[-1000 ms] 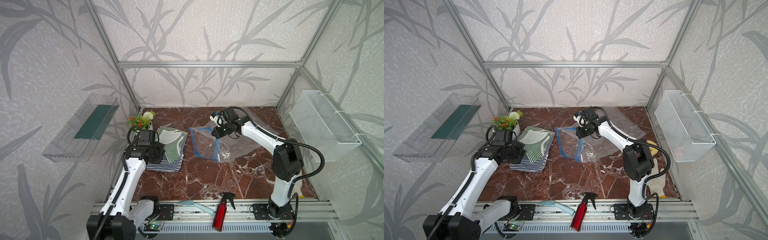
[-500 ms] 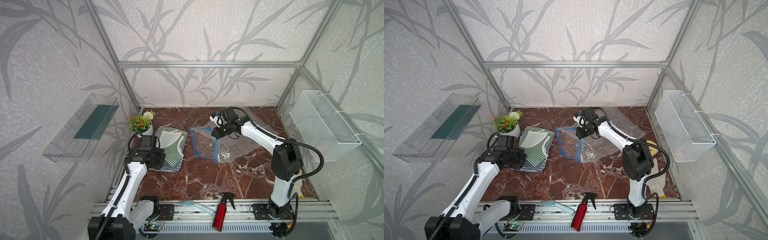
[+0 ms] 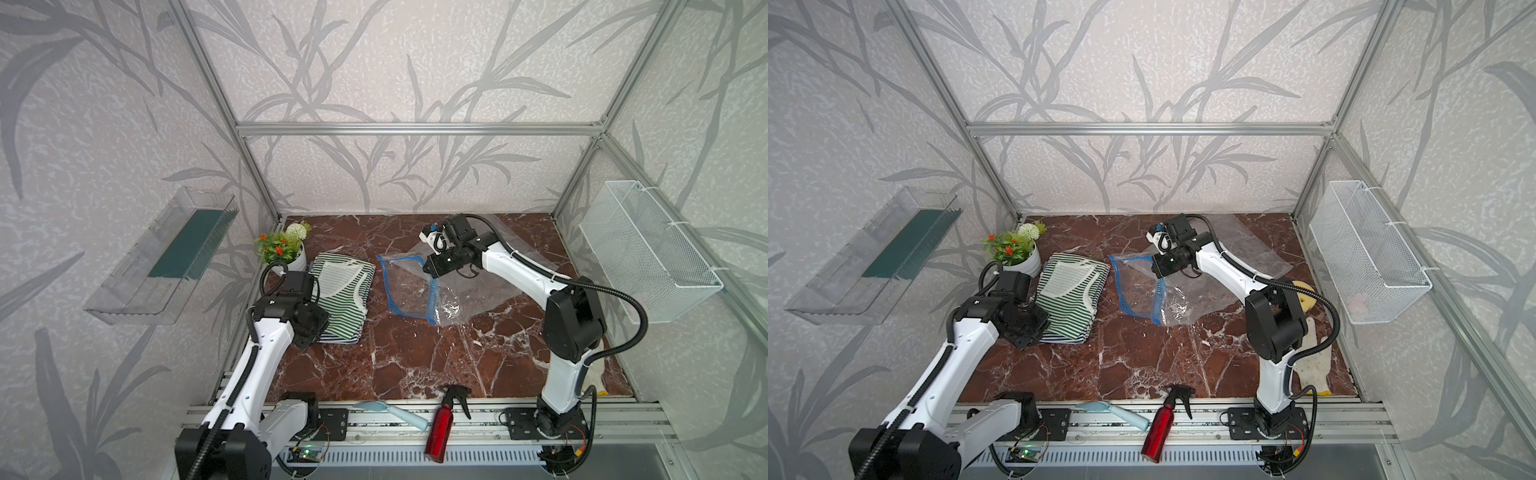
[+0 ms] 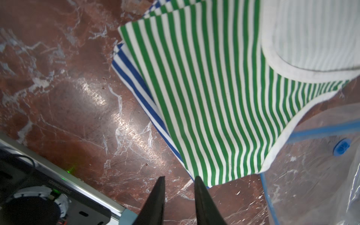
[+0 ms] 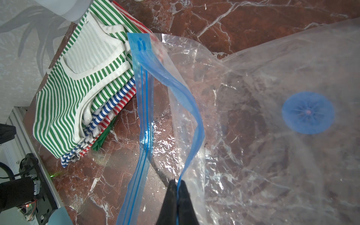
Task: Take the tank top out of the vacuum bag
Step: Place the tank top on the tank top.
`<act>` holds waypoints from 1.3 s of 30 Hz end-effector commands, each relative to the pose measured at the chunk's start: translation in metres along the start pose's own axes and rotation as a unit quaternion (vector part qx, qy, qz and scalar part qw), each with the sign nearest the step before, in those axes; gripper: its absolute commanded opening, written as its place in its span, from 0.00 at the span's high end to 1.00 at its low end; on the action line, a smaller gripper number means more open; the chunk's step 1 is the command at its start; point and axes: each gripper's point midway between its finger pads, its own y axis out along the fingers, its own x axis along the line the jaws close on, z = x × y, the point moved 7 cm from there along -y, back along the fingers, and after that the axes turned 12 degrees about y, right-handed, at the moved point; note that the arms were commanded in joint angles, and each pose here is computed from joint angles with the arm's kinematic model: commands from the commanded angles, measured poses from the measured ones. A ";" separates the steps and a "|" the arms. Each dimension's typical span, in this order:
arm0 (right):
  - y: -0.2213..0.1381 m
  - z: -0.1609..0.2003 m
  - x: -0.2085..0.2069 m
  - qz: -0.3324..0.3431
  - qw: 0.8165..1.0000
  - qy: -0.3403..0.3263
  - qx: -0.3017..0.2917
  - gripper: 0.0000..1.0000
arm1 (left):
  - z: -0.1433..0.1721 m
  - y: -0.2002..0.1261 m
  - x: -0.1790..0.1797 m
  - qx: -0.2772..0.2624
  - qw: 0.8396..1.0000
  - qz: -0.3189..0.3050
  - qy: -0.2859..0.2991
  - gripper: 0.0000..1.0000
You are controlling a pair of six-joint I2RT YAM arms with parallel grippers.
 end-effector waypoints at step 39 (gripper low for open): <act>0.005 0.001 0.003 -0.002 1.000 -0.006 0.015 1.00 | 0.024 0.064 -0.056 0.087 0.911 -0.148 0.374 0.64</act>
